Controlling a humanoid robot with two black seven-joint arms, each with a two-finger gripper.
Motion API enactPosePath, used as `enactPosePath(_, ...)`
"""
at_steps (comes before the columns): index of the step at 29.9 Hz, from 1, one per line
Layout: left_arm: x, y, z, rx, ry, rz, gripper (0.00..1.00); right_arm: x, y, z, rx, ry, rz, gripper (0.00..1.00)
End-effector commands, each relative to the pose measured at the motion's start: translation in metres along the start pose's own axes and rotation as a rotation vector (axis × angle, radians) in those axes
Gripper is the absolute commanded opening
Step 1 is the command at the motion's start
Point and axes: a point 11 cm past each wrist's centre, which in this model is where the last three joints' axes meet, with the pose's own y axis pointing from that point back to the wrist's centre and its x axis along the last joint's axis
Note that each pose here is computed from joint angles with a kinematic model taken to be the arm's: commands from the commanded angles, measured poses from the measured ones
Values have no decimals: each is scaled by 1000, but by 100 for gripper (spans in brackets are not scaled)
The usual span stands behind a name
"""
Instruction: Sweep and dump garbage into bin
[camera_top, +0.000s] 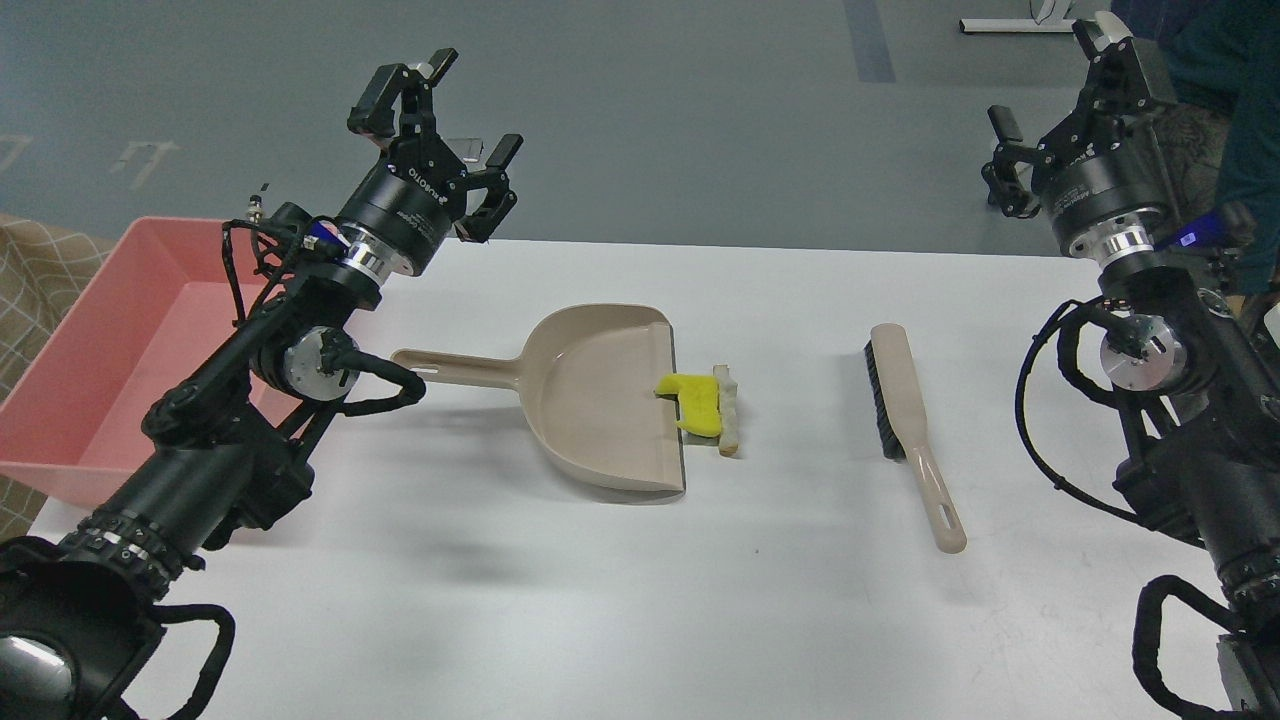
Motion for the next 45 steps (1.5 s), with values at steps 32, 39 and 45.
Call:
enactPosePath(32,1,-3,-6,37,-29,6,98,-8,-1,14,-49,59,-4,100)
enactPosePath(39,-3,-4,-13,58,-56,17,98,-7,-1,12,-49,64,-4,100)
enactPosePath(45,-8,-2,-19,88,-78,4,98,-2,-1,6,-45,83,-2,100)
